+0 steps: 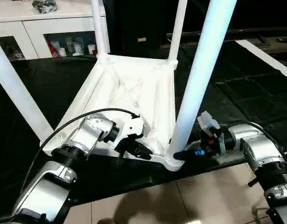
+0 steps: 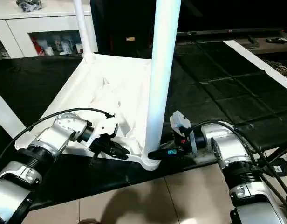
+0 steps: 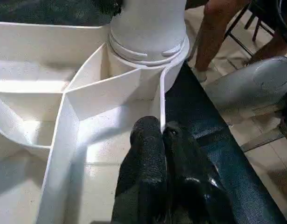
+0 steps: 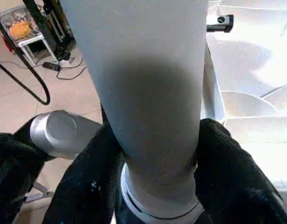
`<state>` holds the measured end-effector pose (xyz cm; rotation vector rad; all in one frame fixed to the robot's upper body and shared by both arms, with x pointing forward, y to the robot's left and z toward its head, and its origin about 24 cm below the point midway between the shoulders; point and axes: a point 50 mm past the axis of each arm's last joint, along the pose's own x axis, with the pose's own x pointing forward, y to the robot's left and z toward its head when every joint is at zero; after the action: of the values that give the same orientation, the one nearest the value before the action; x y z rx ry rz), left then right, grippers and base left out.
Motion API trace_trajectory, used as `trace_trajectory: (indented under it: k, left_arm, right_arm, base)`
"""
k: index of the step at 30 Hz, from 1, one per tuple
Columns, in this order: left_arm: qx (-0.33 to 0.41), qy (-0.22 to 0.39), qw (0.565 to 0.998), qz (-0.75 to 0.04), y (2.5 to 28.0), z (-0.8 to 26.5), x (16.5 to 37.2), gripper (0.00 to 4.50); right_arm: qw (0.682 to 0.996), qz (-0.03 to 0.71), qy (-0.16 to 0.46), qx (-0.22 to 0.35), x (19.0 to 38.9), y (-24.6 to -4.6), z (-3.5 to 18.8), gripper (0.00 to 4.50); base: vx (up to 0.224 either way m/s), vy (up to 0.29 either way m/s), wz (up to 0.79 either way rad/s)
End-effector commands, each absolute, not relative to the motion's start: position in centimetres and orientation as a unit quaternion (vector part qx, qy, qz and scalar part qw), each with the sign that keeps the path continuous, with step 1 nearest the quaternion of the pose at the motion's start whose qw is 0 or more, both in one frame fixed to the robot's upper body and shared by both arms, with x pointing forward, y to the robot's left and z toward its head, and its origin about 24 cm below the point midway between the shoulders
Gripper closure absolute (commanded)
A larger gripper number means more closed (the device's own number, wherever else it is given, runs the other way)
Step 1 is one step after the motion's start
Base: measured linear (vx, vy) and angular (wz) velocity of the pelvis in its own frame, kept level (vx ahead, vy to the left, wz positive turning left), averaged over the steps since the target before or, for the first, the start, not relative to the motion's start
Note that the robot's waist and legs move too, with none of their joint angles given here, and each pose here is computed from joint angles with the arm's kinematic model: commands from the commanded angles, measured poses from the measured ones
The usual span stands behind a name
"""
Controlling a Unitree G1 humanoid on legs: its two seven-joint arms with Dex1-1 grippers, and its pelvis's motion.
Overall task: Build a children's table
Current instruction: Rotate leg to tighten
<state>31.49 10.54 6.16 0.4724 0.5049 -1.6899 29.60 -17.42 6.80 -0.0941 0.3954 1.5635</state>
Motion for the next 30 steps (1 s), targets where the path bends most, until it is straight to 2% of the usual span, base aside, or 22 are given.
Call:
trace_trajectory:
  k: [1, 2, 3, 5, 7, 8, 9, 10, 11, 14, 15, 18, 24, 25, 30]
  left_arm:
    - [0.203, 0.225, 0.608, -0.734, 9.6, 6.1, 31.4, 4.50]
    - [0.203, 0.225, 0.608, -0.734, 9.6, 6.1, 31.4, 4.50]
    - [0.194, 0.225, 0.625, -0.721, 9.4, 6.1, 31.6, 4.50]
    - [0.180, 0.221, 0.657, -0.698, 9.1, 6.2, 32.1, 4.50]
    - [0.154, 0.214, 0.704, -0.659, 8.6, 6.4, 32.9, 4.50]
    - [0.131, 0.211, 0.743, -0.622, 8.1, 6.7, 33.6, 4.50]
    - [0.131, 0.211, 0.743, -0.622, 8.1, 6.7, 33.6, 4.50]
    - [0.110, 0.208, 0.771, -0.592, 7.6, 6.9, 34.1, 4.50]
    - [0.110, 0.208, 0.771, -0.592, 7.6, 6.9, 34.1, 4.50]
    - [0.078, 0.202, 0.811, -0.544, 6.5, 7.2, 34.8, 4.50]
    - [0.075, 0.201, 0.814, -0.540, 6.4, 7.2, 34.9, 4.50]
    - [0.051, 0.192, 0.850, -0.487, 4.7, 7.4, 35.5, 4.50]
    - [0.062, 0.184, 0.866, -0.460, 3.7, 7.6, 35.8, 4.50]
    - [0.066, 0.185, 0.867, -0.458, 3.7, 7.6, 35.8, 4.50]
    - [0.094, 0.187, 0.861, -0.464, 4.2, 7.4, 35.8, 4.50]
  right_arm:
    - [0.686, 0.706, 0.173, -0.024, 29.0, -17.1, 6.6, 2.46]
    - [0.686, 0.706, 0.173, -0.024, 29.0, -17.1, 6.6, 2.46]
    - [0.693, 0.700, 0.172, -0.020, 29.0, -16.9, 6.5, 2.47]
    - [0.719, 0.673, 0.173, -0.020, 29.3, -16.4, 6.1, 2.49]
    - [0.777, 0.605, 0.172, -0.025, 30.4, -15.6, 5.3, 2.49]
    - [0.819, 0.547, 0.170, -0.021, 31.4, -14.8, 4.9, 2.50]
    - [0.819, 0.547, 0.170, -0.021, 31.4, -14.8, 4.9, 2.50]
    - [0.850, 0.499, 0.170, -0.010, 32.2, -13.9, 4.6, 2.51]
    - [0.850, 0.499, 0.170, -0.010, 32.2, -13.9, 4.6, 2.53]
    - [0.880, 0.442, 0.172, 0.009, 33.2, -11.7, 4.6, 2.54]
    - [0.883, 0.437, 0.172, 0.010, 33.3, -11.5, 4.6, 2.54]
    - [0.915, 0.363, 0.175, 0.015, 34.5, -9.4, 4.7, 2.55]
    - [0.928, 0.331, 0.172, 0.013, 34.9, -8.1, 4.7, 2.55]
    - [0.929, 0.329, 0.171, 0.018, 34.9, -8.0, 4.7, 2.00]
    - [0.928, 0.337, 0.159, 0.029, 34.7, -7.9, 4.8, 1.56]
  base:
    - [0.000, 0.000, 0.00]
    - [0.000, 0.000, 0.00]
    - [0.000, 0.000, 0.00]
    - [0.000, 0.000, 0.00]
    - [0.000, 0.000, 0.00]
    - [-0.063, -0.009, -0.06]
    - [-0.066, -0.005, -0.11]
    - [-0.066, -0.005, -0.11]
    - [-0.052, 0.004, -0.14]
    - [0.000, 0.000, 0.00]
    - [0.000, 0.000, 0.00]
    - [0.000, 0.000, 0.00]
    - [0.010, 0.001, 0.00]
    - [0.057, 0.005, 0.03]
    - [0.032, -0.004, 0.01]
